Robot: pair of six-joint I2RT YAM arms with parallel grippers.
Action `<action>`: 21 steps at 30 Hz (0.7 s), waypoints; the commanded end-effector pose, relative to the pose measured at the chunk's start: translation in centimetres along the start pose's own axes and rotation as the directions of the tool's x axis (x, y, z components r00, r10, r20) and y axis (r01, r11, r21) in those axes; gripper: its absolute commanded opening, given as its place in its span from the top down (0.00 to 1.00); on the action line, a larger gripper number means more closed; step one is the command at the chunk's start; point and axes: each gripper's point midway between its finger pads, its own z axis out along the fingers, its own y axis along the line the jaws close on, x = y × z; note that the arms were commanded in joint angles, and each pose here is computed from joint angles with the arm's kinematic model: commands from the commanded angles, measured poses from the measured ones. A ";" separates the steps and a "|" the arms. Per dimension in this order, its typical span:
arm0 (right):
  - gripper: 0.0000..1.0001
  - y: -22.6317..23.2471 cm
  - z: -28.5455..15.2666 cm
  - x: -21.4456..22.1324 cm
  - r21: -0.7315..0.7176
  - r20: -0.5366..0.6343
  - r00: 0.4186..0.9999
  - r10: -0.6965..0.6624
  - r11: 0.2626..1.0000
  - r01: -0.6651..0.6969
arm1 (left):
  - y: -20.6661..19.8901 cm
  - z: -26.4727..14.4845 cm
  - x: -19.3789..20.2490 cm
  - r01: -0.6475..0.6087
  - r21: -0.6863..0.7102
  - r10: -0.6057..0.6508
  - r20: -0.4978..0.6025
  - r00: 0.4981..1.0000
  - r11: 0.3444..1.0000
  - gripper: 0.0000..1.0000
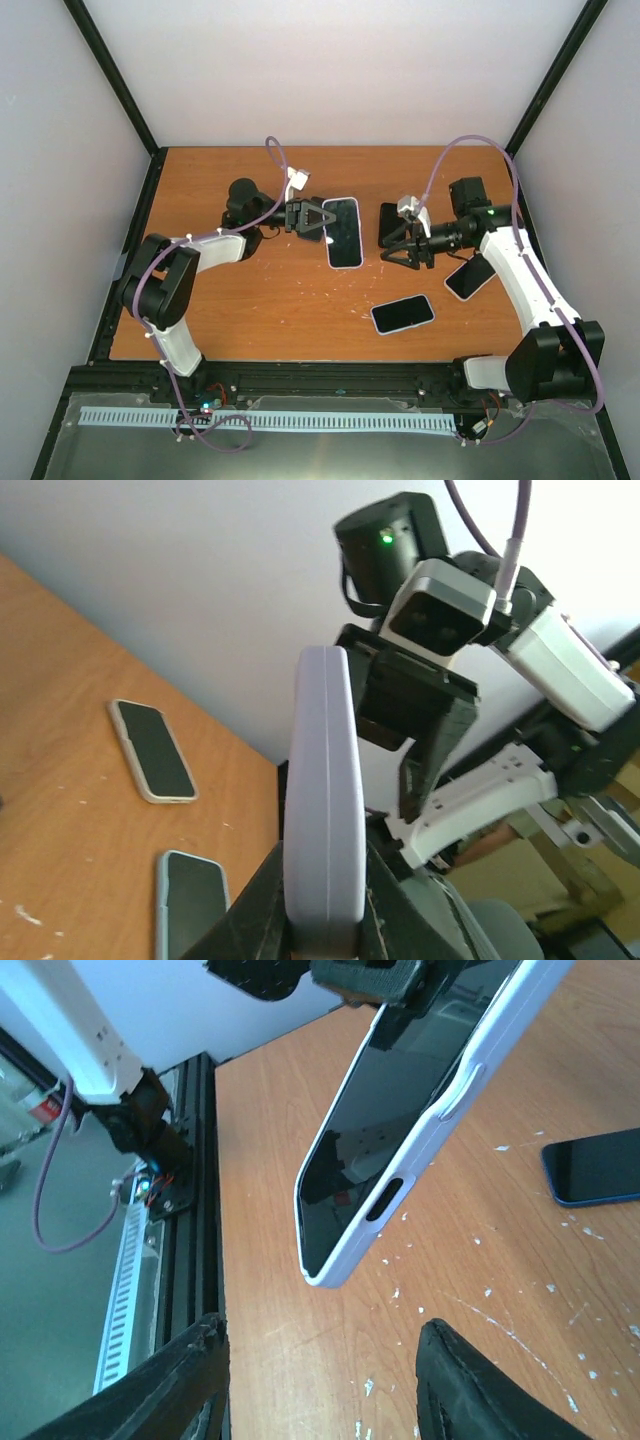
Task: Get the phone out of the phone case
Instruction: Remove the phone case from the phone.
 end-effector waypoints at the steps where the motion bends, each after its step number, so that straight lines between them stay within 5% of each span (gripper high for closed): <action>1: 0.50 2.0 0.6 0.4 -0.036 -0.058 0.991 -0.124 0.992 0.122 | -5.6 0.0 -0.8 -0.118 0.125 0.123 -0.028 0.992 0.985 1.00; 21: 0.66 6.3 3.9 0.1 -0.180 -0.082 0.978 -0.192 0.968 0.175 | -7.4 1.4 -0.4 -0.122 0.172 0.134 -0.063 0.989 0.978 1.00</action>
